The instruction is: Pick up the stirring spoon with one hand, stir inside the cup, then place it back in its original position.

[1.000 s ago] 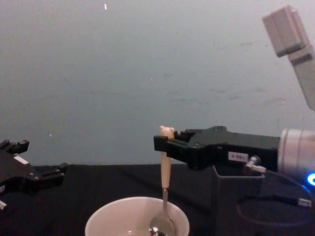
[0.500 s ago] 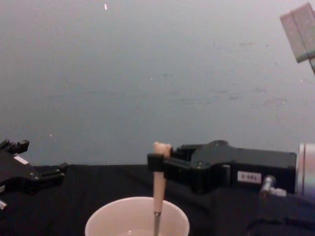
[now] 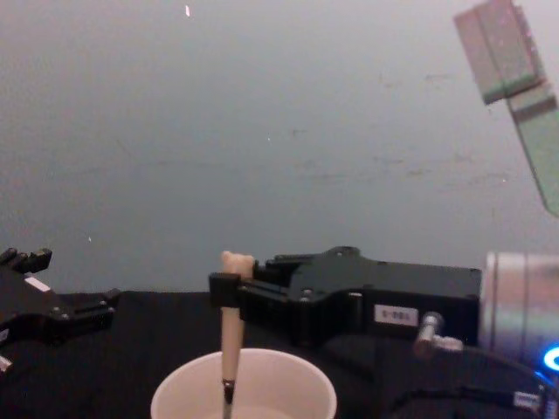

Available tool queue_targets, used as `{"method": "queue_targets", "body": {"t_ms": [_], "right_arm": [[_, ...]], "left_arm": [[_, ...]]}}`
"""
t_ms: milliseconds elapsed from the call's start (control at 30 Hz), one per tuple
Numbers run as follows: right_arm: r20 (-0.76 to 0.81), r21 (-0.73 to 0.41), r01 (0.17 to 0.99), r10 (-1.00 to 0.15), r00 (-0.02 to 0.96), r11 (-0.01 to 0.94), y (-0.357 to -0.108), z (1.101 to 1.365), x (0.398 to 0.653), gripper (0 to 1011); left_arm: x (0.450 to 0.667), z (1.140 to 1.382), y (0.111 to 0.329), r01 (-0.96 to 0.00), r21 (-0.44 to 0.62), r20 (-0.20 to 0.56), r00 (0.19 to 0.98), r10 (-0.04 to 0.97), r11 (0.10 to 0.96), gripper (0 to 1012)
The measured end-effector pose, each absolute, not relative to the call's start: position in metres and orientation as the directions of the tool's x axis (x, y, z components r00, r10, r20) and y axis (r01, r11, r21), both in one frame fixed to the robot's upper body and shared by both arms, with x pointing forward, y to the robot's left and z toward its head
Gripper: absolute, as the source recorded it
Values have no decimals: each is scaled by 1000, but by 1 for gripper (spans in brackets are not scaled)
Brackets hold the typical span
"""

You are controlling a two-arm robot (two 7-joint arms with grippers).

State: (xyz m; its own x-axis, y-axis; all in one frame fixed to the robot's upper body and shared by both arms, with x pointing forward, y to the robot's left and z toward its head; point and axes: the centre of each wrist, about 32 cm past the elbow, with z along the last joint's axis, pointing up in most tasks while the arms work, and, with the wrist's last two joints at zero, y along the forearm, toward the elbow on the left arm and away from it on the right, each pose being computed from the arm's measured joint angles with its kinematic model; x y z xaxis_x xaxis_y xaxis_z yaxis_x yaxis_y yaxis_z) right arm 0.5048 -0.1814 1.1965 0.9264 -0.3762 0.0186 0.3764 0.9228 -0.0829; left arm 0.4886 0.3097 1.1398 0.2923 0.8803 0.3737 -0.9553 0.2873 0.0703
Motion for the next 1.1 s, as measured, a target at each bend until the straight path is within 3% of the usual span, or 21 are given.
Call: {"method": "queue_targets", "body": {"t_ms": [567,1100], "right_arm": [[12,-105,442,-444,896,891,-164,1189,529,214],[35,-130,505,-505,863,854,-181,1188,538,214]], "left_arm": [[489,1140,310,-955,70,374,292,880,287,1001],[489,1140,310,-955,70,374,292,880,287,1001]]}}
